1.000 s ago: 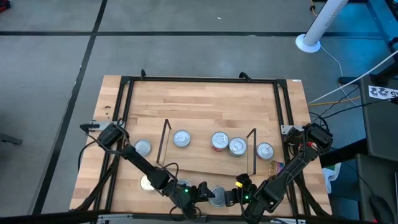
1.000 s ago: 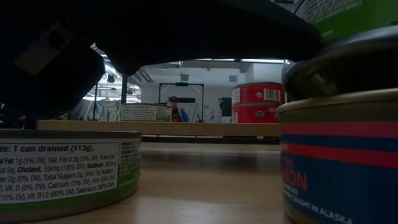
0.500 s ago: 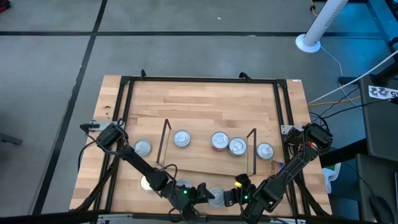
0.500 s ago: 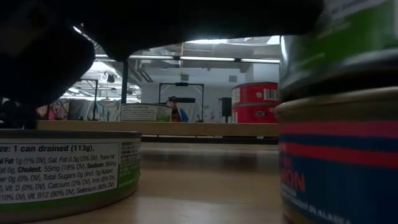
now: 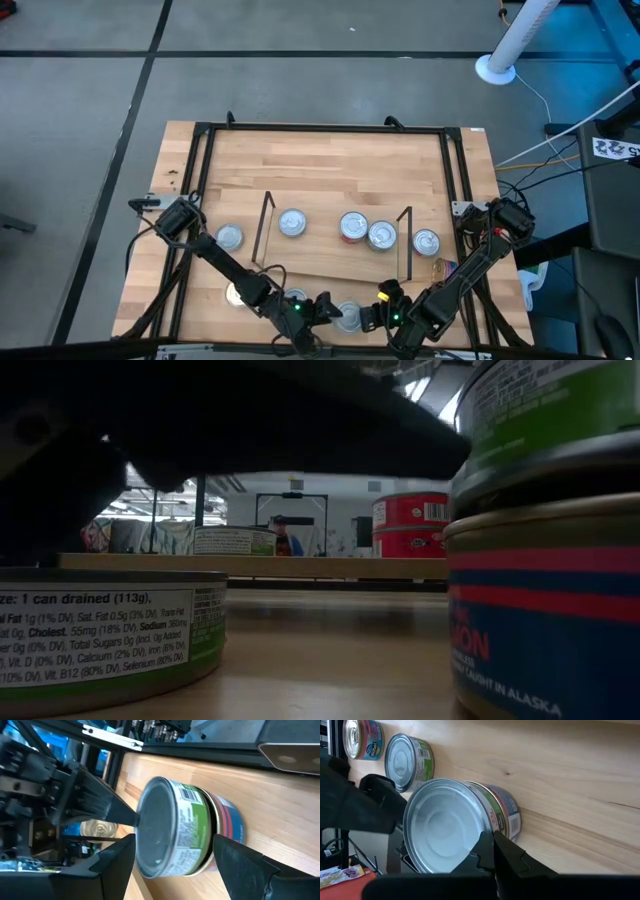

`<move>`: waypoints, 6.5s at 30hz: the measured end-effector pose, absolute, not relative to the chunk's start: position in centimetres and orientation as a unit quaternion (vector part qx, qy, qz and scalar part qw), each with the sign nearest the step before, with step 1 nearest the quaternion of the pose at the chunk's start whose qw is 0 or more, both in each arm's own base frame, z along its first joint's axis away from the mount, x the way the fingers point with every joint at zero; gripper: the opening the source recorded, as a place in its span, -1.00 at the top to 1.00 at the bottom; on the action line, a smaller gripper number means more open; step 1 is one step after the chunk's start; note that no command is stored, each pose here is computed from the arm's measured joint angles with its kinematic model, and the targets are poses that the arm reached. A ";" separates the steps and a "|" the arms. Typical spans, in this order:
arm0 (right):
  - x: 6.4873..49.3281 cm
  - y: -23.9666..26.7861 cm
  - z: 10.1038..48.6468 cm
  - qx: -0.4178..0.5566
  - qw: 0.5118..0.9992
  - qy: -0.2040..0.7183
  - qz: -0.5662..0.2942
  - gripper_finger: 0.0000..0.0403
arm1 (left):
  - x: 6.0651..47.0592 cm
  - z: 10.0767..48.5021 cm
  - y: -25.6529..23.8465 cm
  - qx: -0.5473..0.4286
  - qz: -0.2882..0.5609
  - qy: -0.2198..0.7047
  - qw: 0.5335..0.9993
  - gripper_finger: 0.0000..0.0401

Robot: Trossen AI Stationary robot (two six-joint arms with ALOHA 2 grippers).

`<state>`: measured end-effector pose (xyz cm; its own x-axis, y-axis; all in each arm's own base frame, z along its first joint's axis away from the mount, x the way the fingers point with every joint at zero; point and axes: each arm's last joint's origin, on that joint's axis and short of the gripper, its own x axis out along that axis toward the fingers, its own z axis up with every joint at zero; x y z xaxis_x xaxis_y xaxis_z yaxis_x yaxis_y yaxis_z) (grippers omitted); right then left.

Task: Stack canned seafood by type on shelf
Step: Stack the green white tuna on top of the green white tuna can on the shelf

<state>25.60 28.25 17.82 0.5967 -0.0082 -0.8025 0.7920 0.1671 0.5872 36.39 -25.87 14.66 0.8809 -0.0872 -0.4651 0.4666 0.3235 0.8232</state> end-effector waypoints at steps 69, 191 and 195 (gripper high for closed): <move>25.5 28.2 17.8 0.573 0.683 0.344 -0.294 0.99 | 38.2 14.9 -23.9 0.511 -0.194 0.145 0.825 -0.31; 26.2 27.3 32.2 0.224 0.905 0.222 -0.285 0.97 | 33.0 20.4 -19.1 0.522 0.220 0.336 0.753 0.23; 25.9 26.9 32.1 0.200 0.906 0.232 -0.293 0.97 | 32.7 20.0 -18.1 0.507 0.235 0.353 0.750 0.23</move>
